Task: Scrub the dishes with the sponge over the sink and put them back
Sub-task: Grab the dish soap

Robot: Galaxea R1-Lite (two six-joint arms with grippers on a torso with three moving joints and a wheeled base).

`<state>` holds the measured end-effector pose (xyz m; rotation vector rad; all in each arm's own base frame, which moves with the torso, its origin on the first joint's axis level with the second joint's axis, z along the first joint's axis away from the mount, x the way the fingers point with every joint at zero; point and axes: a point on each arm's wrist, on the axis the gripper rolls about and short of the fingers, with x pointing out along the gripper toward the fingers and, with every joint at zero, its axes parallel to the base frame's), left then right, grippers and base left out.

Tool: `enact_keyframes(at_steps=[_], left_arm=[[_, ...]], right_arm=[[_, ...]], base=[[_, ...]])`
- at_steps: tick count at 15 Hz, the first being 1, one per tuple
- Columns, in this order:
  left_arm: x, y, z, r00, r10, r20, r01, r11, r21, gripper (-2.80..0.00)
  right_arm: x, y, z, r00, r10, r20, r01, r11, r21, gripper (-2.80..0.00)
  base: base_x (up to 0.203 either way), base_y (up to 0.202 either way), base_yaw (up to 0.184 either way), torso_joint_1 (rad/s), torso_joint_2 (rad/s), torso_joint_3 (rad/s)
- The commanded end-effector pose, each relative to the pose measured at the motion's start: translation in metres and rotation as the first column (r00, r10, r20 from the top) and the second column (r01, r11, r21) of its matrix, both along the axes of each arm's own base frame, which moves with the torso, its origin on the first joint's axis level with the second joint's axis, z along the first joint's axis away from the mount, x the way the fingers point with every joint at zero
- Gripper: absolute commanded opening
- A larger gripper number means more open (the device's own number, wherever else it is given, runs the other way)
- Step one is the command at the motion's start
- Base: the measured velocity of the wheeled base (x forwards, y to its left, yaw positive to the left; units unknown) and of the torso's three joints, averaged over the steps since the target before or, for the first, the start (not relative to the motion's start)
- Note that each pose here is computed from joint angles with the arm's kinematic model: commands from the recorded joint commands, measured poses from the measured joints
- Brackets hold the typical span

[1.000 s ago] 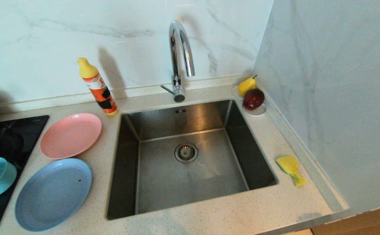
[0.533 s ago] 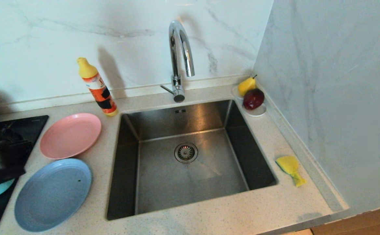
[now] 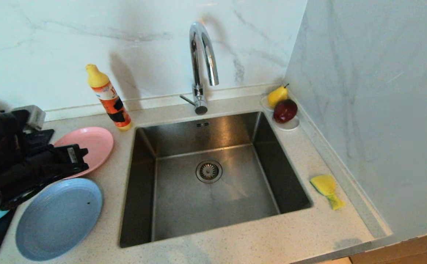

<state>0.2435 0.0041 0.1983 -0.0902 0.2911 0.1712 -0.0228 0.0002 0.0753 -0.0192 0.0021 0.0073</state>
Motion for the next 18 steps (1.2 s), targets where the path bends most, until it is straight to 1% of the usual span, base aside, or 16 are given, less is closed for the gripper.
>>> enact_keyframes(at_steps=[1, 6, 8, 9, 11, 14, 16, 18], left_arm=[[0.013, 0.0, -0.013, 0.999, -0.001, -0.034, 0.001, 1.0, -0.002, 0.0], [0.044, 0.001, -0.038, 0.998, 0.01, 0.065, -0.01, 1.0, 0.0, 0.0], [0.059, 0.002, -0.046, 0.992, 0.059, 0.11, -0.061, 0.998, 0.014, 0.0], [0.063, 0.002, -0.05, 0.989, 0.064, 0.132, -0.067, 0.998, 0.017, 0.0], [0.072, 0.002, -0.06, 0.987, 0.063, 0.145, -0.067, 0.997, 0.025, 0.0], [0.093, 0.002, -0.07, 0.974, 0.068, 0.217, -0.074, 0.997, 0.02, 0.0], [0.109, 0.003, -0.078, 0.967, 0.072, 0.243, -0.079, 0.997, 0.018, 0.0], [0.12, 0.003, -0.074, 0.952, 0.074, 0.299, -0.082, 0.996, 0.015, 0.0]], right_arm=[[0.0, 0.0, 0.0, 1.0, 0.0, 0.002, 0.0, 1.0, -0.001, -2.8], [0.0, 0.0, 0.0, 1.0, 0.0, 0.001, 0.0, 1.0, -0.001, -2.8], [0.0, 0.0, 0.0, 1.0, 0.0, 0.001, 0.0, 1.0, -0.001, -2.8], [0.0, 0.0, 0.0, 1.0, 0.0, 0.001, 0.0, 1.0, -0.001, -2.8], [0.0, 0.0, 0.0, 1.0, 0.0, 0.001, 0.0, 1.0, -0.001, -2.8], [0.0, 0.0, 0.0, 1.0, 0.0, 0.001, 0.0, 1.0, -0.001, -2.8], [0.0, 0.0, 0.0, 1.0, 0.0, 0.001, 0.0, 1.0, -0.001, -2.8], [0.0, 0.0, 0.0, 1.0, 0.0, 0.001, 0.0, 1.0, -0.001, -2.8]], base=[[0.0, 0.0, 0.0, 0.0, 0.0, 0.0], [0.0, 0.0, 0.0, 0.0, 0.0, 0.0], [0.0, 0.0, 0.0, 0.0, 0.0, 0.0], [0.0, 0.0, 0.0, 0.0, 0.0, 0.0], [0.0, 0.0, 0.0, 0.0, 0.0, 0.0], [0.0, 0.0, 0.0, 0.0, 0.0, 0.0], [0.0, 0.0, 0.0, 0.0, 0.0, 0.0], [0.0, 0.0, 0.0, 0.0, 0.0, 0.0]])
